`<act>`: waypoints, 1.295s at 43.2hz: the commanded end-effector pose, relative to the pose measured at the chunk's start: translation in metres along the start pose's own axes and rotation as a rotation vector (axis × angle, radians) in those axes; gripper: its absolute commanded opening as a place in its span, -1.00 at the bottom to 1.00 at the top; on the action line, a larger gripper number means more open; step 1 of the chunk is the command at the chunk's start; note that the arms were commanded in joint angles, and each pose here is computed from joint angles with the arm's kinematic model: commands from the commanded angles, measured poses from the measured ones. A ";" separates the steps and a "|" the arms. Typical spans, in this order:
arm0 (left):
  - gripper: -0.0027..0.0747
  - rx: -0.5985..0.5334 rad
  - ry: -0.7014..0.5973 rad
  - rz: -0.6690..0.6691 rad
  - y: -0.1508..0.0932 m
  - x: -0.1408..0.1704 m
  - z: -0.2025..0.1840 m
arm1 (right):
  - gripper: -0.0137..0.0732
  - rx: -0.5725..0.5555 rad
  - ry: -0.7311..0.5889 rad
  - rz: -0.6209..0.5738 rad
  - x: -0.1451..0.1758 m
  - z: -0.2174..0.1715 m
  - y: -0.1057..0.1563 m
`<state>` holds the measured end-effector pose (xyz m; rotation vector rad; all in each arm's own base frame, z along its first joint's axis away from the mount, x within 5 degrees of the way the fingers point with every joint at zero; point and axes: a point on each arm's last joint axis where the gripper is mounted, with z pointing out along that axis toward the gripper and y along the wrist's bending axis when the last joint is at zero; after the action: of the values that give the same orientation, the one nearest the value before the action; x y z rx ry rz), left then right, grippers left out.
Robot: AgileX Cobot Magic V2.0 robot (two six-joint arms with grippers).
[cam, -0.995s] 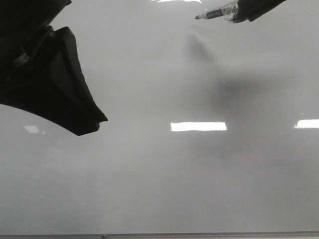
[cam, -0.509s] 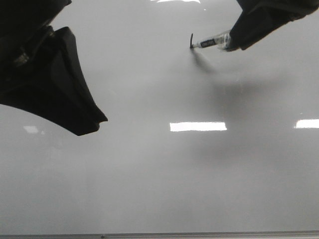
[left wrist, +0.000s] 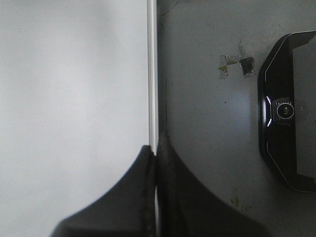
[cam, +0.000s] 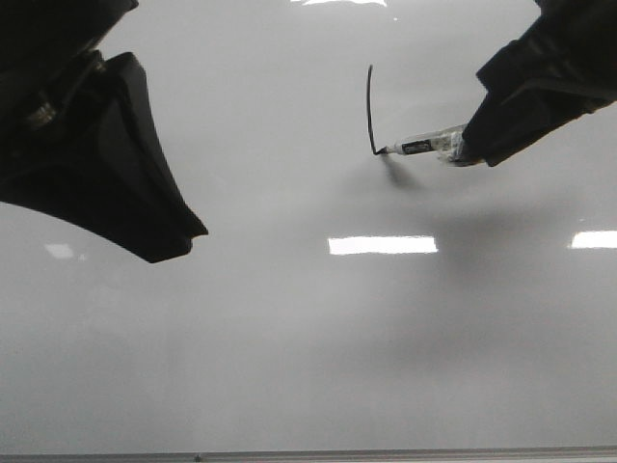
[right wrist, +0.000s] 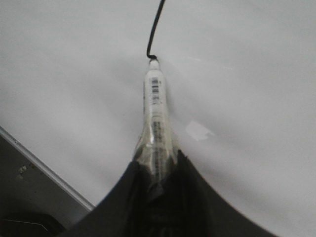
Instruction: Write number 5 on whiteboard
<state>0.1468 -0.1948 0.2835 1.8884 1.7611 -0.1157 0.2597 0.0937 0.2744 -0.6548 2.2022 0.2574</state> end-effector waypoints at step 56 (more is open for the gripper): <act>-0.98 -0.062 -0.075 -0.010 0.007 -0.009 -0.014 | -0.82 0.045 -0.217 0.124 -0.032 -0.018 -0.001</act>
<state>0.1469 -0.1947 0.2835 1.8890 1.7604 -0.1142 0.2607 0.1002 0.2924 -0.4865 2.1095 0.3388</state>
